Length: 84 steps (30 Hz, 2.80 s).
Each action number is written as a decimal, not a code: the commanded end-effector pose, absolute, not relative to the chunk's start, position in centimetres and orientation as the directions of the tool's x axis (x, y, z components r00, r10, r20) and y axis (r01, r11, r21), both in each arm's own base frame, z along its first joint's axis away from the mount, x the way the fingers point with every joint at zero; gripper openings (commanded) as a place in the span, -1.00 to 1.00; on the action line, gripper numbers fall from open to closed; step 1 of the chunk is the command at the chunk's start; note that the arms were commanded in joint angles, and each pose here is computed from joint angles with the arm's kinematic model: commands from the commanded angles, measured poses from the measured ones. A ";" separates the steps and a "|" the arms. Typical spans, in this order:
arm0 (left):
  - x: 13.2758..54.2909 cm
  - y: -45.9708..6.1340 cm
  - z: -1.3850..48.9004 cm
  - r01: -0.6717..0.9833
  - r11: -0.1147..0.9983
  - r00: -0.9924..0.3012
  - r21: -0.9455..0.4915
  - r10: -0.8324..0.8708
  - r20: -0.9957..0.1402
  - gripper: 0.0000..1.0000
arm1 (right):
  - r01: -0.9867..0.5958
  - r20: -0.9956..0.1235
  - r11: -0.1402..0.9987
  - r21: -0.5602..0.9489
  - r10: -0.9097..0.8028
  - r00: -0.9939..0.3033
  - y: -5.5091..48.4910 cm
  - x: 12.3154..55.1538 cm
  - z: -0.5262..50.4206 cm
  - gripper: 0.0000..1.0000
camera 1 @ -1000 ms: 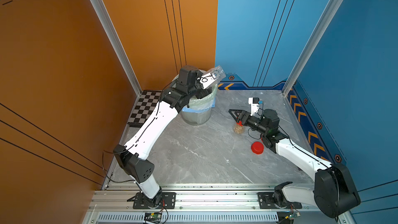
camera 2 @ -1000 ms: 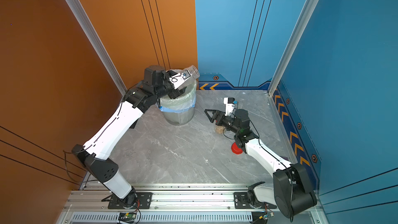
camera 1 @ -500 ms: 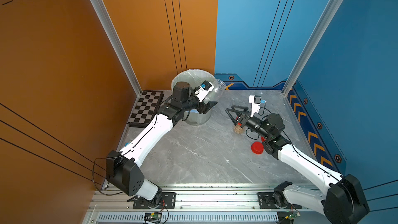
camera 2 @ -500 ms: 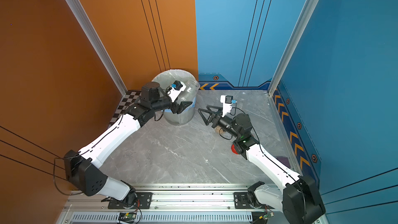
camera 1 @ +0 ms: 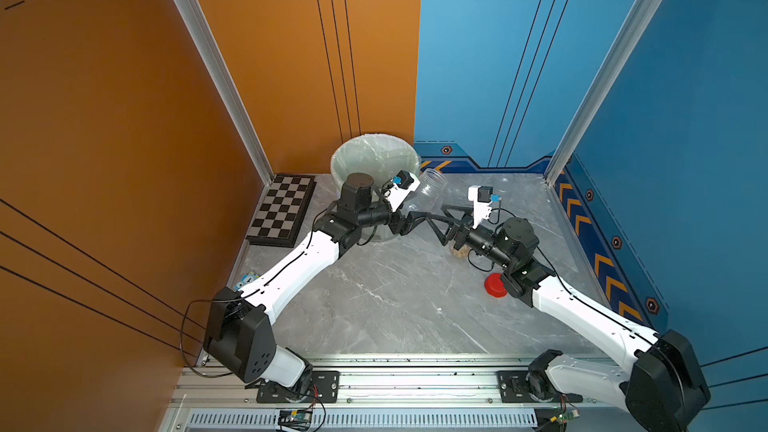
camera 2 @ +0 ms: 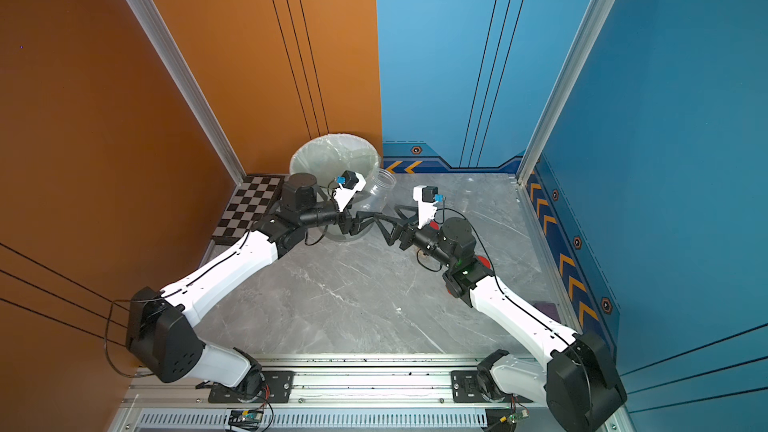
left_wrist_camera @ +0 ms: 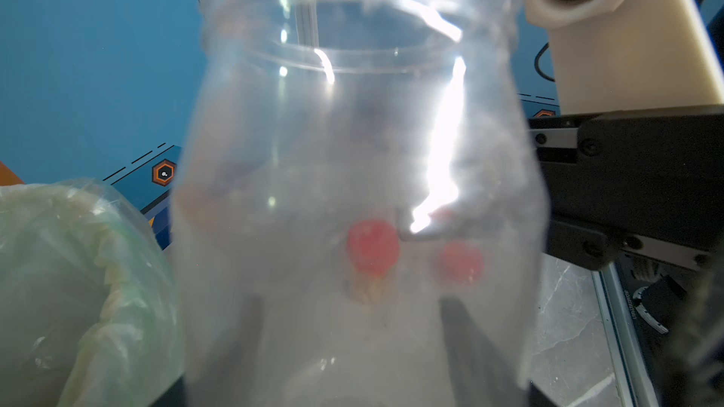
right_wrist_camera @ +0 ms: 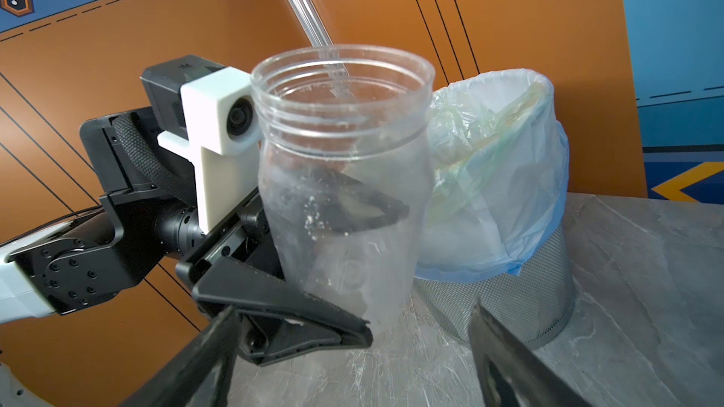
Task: Empty moldy peanuts from jars
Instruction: Place the jar at the center of the board.
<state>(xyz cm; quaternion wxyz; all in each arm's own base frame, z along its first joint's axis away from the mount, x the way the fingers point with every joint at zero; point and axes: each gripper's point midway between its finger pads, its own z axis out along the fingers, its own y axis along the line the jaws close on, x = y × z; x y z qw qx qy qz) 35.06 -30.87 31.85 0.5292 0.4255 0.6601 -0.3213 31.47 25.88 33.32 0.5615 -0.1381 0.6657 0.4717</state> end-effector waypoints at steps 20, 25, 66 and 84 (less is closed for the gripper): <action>32.4 -32.8 32.6 0.935 0.353 -0.045 0.028 0.197 -0.979 -0.43 | -0.757 -0.873 0.469 0.455 0.401 -0.277 27.2 33.8 37.1 0.83; 32.3 -33.1 32.3 0.937 0.349 -0.044 0.031 0.203 -0.978 -0.43 | -0.767 -0.866 0.444 0.463 0.410 -0.286 27.7 34.2 37.3 0.80; 28.4 -34.9 30.6 0.986 0.166 -0.065 -0.031 0.204 -0.977 0.81 | -0.581 -0.909 0.711 0.396 0.393 -0.139 21.4 38.6 35.8 -0.05; 29.1 -30.7 31.4 0.914 0.385 0.011 0.127 0.291 -0.957 0.85 | -0.027 -0.958 0.963 0.270 0.265 -0.110 2.5 43.1 27.5 -0.03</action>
